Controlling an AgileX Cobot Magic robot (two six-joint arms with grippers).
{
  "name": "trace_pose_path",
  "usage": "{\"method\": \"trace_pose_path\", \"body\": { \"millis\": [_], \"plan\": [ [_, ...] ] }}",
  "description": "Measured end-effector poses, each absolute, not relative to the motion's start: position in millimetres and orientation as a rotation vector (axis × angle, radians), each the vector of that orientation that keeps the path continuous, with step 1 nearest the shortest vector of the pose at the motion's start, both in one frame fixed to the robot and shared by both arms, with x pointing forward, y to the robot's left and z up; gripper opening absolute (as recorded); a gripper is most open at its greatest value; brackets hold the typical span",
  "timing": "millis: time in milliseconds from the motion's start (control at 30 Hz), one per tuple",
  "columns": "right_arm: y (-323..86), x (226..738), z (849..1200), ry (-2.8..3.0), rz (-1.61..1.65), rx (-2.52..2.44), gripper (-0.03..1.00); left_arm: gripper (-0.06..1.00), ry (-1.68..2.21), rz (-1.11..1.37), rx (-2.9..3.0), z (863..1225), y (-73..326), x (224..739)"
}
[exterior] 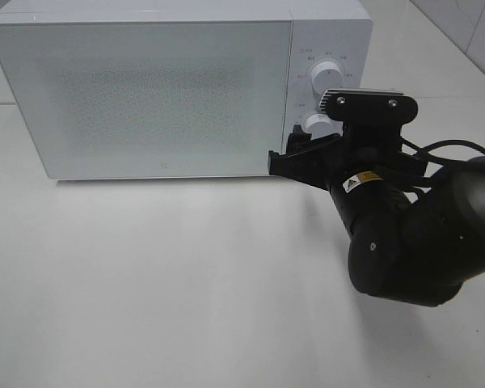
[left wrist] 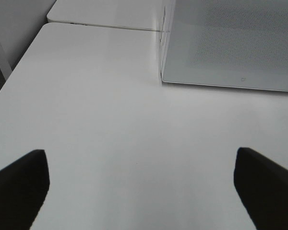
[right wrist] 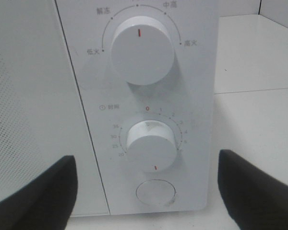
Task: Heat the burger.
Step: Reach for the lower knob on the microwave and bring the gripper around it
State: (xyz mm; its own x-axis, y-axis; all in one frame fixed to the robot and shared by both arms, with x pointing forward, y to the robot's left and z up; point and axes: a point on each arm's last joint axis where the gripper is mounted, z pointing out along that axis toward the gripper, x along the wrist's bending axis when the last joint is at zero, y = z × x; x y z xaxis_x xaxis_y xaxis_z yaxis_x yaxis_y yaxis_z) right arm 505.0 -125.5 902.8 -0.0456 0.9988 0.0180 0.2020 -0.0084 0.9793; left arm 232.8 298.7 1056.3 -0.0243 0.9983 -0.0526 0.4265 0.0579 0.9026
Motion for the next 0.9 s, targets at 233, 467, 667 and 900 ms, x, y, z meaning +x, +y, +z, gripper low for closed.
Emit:
{"method": "trace_pose_path", "body": {
  "millis": [233, 467, 667, 900],
  "plan": [
    [-126, 521, 899, 1.382, 1.153, 1.344, 0.75, 0.99, 1.562, 0.933, 1.474, 1056, 299, 233],
    [-125, 534, 893, 1.378, 1.157, 1.344, 0.75, 0.99, 1.562, 0.933, 1.474, 1056, 299, 233],
    [-126, 547, 886, 1.377, 1.149, 1.362, 0.75, 0.99, 1.561, 0.934, 1.474, 1056, 299, 233],
    [-127, 555, 879, 1.385, 1.133, 1.378, 0.75, 0.99, 1.561, 0.934, 1.474, 1056, 299, 233]
  ]
}}
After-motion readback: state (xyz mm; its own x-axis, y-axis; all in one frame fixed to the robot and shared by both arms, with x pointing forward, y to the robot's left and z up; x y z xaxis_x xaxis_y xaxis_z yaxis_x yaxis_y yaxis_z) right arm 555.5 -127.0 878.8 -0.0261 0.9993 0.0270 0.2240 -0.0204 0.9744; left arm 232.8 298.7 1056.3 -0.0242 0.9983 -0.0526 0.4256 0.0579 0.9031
